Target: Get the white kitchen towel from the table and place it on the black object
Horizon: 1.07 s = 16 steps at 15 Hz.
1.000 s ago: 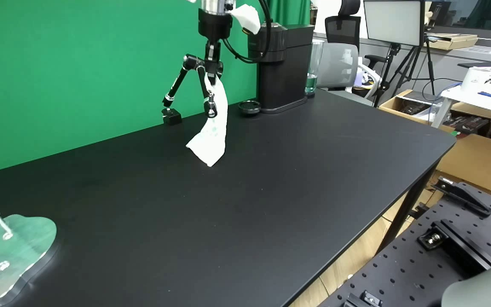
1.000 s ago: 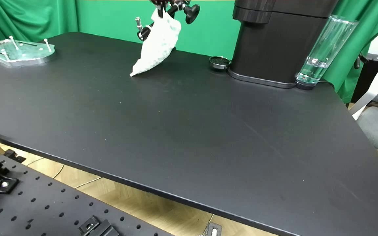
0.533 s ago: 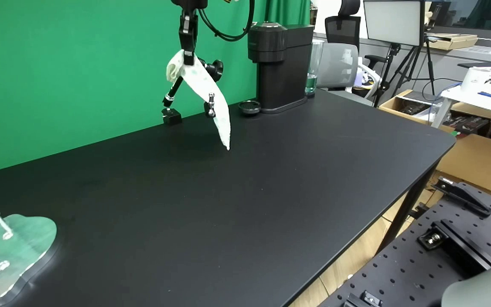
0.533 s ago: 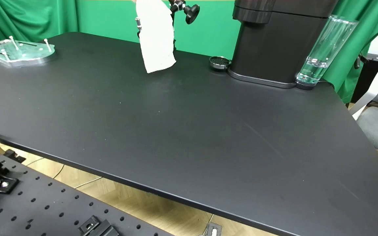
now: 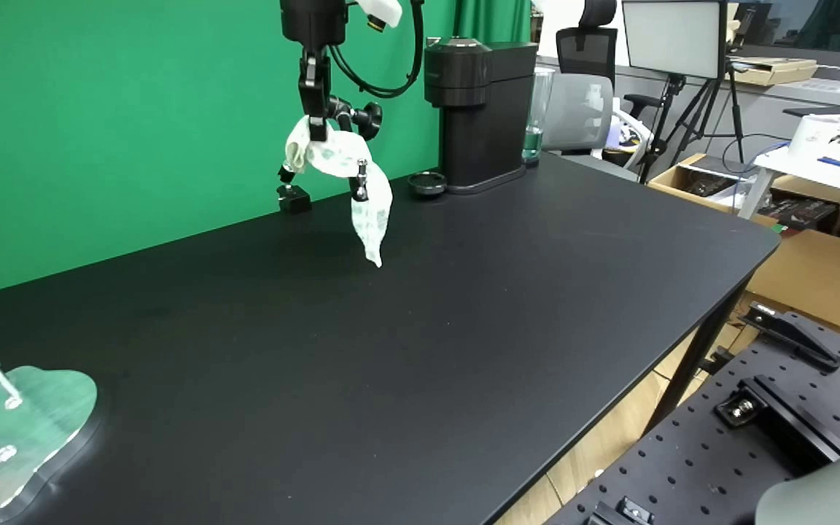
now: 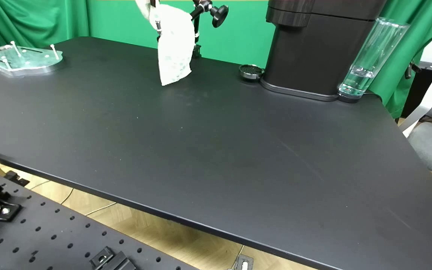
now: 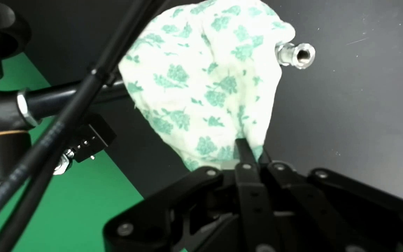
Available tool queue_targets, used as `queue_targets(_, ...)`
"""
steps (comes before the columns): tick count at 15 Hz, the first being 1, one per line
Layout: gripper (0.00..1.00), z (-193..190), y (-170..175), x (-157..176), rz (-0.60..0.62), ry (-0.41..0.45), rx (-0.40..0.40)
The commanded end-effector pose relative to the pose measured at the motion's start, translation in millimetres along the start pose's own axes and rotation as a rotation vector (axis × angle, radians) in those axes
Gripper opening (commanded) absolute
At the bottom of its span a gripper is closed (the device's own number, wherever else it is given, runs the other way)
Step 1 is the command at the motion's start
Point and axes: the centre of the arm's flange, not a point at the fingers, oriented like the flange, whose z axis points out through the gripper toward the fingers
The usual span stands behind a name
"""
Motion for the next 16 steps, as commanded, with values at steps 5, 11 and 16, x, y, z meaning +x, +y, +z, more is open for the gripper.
queue_targets(5,0.01,52.3,31.7,8.1,0.036,-0.065,0.095)
queue_targets(11,0.01,81.4,39.3,10.3,0.033,-0.104,0.143)
queue_targets(16,0.3,79.1,41.7,17.4,0.019,-0.114,0.13)
